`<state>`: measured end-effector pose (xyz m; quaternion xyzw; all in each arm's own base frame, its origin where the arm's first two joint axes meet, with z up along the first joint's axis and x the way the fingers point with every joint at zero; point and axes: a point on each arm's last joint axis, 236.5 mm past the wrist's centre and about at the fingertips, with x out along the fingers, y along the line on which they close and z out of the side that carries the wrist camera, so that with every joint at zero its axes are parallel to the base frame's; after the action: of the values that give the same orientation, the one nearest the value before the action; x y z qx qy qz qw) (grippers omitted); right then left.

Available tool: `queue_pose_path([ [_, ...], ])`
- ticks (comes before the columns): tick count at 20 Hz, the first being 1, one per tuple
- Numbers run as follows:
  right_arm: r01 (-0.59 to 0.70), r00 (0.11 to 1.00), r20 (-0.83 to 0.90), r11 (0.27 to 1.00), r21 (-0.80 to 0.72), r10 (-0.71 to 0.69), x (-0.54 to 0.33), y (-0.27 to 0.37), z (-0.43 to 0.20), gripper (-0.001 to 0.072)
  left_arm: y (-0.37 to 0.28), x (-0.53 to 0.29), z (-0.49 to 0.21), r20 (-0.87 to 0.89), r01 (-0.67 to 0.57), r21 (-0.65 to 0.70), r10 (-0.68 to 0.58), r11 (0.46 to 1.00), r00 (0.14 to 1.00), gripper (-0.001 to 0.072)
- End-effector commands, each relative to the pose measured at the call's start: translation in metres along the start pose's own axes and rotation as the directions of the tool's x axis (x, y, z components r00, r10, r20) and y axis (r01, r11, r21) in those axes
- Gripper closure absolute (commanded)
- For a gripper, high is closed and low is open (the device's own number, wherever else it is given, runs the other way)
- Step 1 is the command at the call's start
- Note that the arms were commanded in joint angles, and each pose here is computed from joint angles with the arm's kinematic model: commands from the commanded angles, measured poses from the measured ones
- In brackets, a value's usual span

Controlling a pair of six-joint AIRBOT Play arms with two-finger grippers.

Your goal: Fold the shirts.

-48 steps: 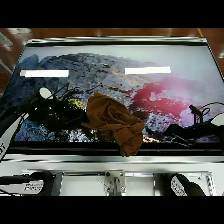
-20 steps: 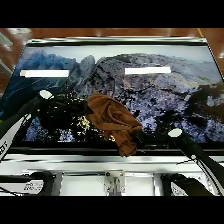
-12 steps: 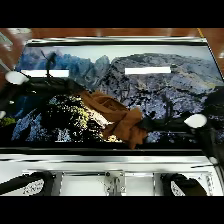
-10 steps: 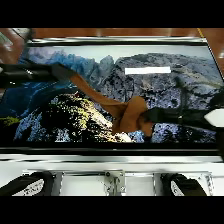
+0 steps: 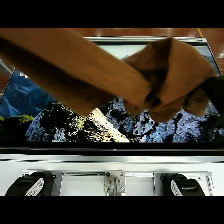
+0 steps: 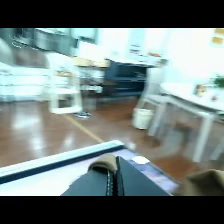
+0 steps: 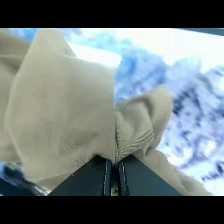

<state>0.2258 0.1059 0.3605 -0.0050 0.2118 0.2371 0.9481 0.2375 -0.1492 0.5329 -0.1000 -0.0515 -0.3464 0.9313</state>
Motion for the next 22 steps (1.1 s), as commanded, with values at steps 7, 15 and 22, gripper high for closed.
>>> queue_pose_path([
  [7,0.056,0.903,-0.429,0.997,0.057,-0.026,-0.029,-0.004,-0.090,0.0644,0.056,-0.037,-0.120,-0.453,-0.254,0.012,0.232,0.967,0.861,0.0666],
  [15,0.083,0.727,-0.670,0.950,0.300,0.148,0.060,-0.021,-0.200,0.0644,0.112,-0.038,-0.271,-0.721,-0.384,-0.120,0.185,0.916,0.667,0.0665],
  [22,0.246,0.874,-0.486,0.880,0.407,-0.019,0.242,-0.128,-0.208,0.0643,0.184,-0.006,-0.398,-0.811,-0.537,-0.236,0.140,0.810,0.568,0.0666],
])
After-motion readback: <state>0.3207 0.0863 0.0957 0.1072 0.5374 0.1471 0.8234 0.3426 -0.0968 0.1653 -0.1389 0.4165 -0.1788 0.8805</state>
